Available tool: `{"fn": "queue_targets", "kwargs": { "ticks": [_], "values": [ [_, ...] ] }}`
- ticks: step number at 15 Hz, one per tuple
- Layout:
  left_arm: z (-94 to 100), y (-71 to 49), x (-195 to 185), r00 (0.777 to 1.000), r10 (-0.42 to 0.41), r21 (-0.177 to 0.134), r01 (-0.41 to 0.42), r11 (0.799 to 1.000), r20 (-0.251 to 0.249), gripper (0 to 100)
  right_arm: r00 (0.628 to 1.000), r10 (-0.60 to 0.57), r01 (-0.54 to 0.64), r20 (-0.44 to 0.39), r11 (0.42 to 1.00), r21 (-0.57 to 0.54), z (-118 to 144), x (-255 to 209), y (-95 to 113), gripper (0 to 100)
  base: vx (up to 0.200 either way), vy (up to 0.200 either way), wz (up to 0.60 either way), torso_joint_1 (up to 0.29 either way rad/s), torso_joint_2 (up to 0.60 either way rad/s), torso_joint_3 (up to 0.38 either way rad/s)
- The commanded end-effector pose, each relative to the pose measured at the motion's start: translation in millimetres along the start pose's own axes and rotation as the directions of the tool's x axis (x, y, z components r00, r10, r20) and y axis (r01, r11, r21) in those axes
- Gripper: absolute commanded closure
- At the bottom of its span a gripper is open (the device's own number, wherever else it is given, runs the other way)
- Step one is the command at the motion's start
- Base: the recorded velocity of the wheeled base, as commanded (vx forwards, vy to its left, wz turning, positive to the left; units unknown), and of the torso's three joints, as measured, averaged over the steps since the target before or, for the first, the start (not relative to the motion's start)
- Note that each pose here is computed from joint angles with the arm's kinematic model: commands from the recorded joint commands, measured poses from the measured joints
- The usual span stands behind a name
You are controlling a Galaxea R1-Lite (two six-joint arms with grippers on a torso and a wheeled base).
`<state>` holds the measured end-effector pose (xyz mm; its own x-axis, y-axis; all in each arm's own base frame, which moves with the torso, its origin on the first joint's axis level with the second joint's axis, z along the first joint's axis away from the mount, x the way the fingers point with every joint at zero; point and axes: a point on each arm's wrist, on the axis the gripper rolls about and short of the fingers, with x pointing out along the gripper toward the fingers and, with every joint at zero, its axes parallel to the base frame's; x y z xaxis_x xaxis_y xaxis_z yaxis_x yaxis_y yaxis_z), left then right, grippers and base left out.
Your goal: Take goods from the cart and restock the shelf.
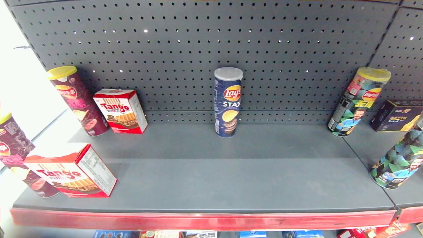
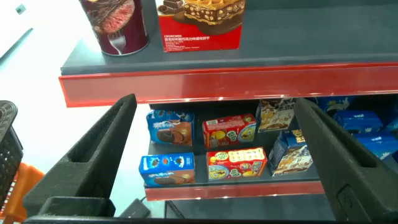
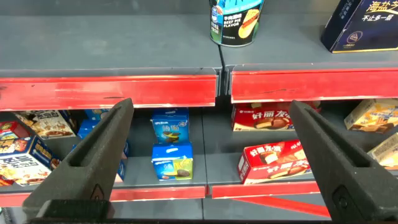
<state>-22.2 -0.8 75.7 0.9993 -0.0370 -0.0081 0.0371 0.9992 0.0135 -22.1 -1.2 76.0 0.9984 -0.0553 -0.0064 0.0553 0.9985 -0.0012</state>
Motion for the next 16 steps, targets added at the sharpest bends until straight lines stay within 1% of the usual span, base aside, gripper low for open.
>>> {"fn": "queue_targets", "kwargs": {
  "ticks": [1, 12, 16],
  "values": [
    [0.0, 0.0, 0.0, 1.0, 0.0, 0.0, 0.0, 1.0, 0.0, 0, 1.0, -0.001, 0.001, -0.001, 1.0, 0.001, 0.1, 0.1, 0.0, 0, 0.0, 0.0, 0.0, 0.0, 0.0, 0.0],
    [0.0, 0.0, 0.1, 1.0, 0.0, 0.0, 0.0, 1.0, -0.001, 0, 1.0, -0.001, 0.001, -0.001, 1.0, 0.001, 0.1, 0.1, 0.0, 0, 0.0, 0.0, 0.6, 0.005, 0.0, 0.001],
    [0.0, 0.0, 0.1, 1.0, 0.0, 0.0, 0.0, 1.0, -0.001, 0, 1.0, -0.001, 0.001, -0.001, 1.0, 0.001, 0.1, 0.1, 0.0, 0, 0.0, 0.0, 0.0, 0.0, 0.0, 0.0]
  ]
}}
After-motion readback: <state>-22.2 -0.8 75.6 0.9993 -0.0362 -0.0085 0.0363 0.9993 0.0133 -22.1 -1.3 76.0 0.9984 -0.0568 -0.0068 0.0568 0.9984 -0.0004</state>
